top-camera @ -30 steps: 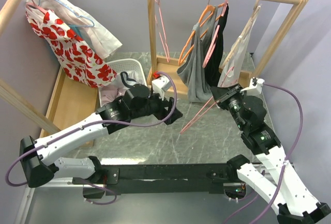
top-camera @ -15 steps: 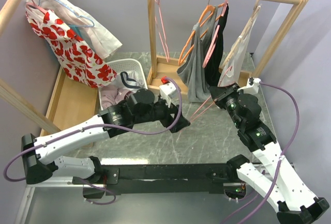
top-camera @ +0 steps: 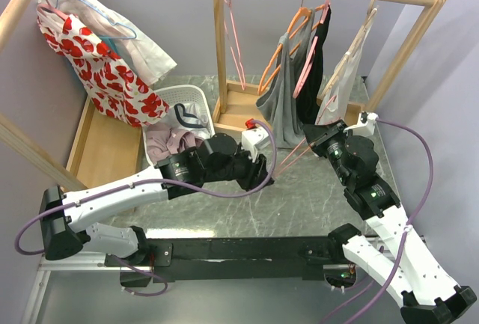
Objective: Remove the tank top from the hanger
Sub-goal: Place the hanger at the clothesline.
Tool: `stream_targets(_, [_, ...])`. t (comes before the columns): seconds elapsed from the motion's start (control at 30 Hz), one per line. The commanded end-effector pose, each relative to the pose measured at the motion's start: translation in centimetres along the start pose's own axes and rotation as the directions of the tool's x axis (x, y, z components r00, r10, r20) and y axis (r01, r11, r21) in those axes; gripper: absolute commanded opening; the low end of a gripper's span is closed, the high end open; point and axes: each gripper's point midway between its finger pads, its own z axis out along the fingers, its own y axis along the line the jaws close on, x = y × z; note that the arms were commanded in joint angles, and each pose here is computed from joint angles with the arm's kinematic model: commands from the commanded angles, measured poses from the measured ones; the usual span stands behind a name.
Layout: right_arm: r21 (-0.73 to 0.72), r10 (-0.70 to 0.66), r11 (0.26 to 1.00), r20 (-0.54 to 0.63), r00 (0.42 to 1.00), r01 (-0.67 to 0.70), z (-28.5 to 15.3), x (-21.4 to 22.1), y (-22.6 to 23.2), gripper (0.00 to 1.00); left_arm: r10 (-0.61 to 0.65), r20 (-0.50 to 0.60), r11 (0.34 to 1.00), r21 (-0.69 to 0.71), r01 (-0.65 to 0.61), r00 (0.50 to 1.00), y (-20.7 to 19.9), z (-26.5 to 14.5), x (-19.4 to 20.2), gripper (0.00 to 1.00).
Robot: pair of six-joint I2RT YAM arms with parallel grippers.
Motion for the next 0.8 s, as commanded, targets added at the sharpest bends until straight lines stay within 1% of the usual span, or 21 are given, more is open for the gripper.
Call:
stream_targets(0.0, [-0.063,0.020,0.998,0.064,0.998,-0.016,-0.6,-2.1,2.1,0.00,0.026,0.021,0.998,-0.050,-0.025,0.999,0.5,0.1,-0.7,0.31])
stream_targets(0.03, [-0.062,0.017,0.998,0.064,0.998,-0.013,-0.7,-2.1,2.1,0.01,0.028,0.016,0.998,-0.050,-0.027,0.999,0.5,0.1,-0.5,0.25])
stream_targets(0.07, [-0.060,0.015,0.998,0.066,0.998,-0.011,-0.8,-2.2,2.1,0.01,0.033,0.014,0.998,-0.054,-0.032,0.999,0.6,0.1,-0.5,0.13])
stream_targets(0.13, [-0.062,0.016,0.998,0.069,0.997,-0.012,-1.0,-2.3,2.1,0.01,0.032,0.006,0.998,-0.059,-0.031,0.999,0.7,0.2,-0.3,0.03])
stream_targets(0.17, [-0.069,0.018,0.998,0.070,0.997,-0.013,-1.2,-2.4,2.2,0.01,0.036,0.002,0.998,-0.060,-0.036,0.999,0.7,0.3,-0.3,0.01])
stream_targets(0.27, [-0.083,0.017,0.997,0.071,0.997,-0.012,-1.6,-2.4,2.3,0.03,0.043,-0.002,0.997,-0.063,-0.043,0.999,0.8,0.5,-0.3,0.01])
stream_targets(0.3, [-0.078,0.017,0.997,0.073,0.997,-0.011,-1.7,-2.4,2.1,0.06,0.046,-0.001,0.997,-0.067,-0.046,0.999,0.8,0.6,-0.4,0.01])
stream_targets(0.5, [-0.069,0.009,0.998,0.091,0.996,-0.002,-2.5,-2.8,1.7,0.07,0.075,0.060,0.994,-0.079,-0.070,0.995,0.6,-0.2,-2.0,0.01])
stream_targets(0.7, [-0.068,0.007,0.998,0.093,0.996,-0.001,-2.6,-2.7,1.5,0.13,0.084,0.079,0.994,-0.081,-0.078,0.993,0.4,-0.7,-2.7,0.01])
stream_targets(0.73, [-0.067,0.010,0.998,0.091,0.996,-0.004,-2.5,-2.7,1.5,0.15,0.085,0.082,0.994,-0.081,-0.078,0.993,0.4,-0.8,-2.8,0.01])
stream_targets(0.77, [-0.068,0.010,0.998,0.090,0.996,-0.004,-2.5,-2.6,1.5,0.20,0.088,0.087,0.994,-0.078,-0.081,0.992,0.3,-1.0,-3.0,0.01])
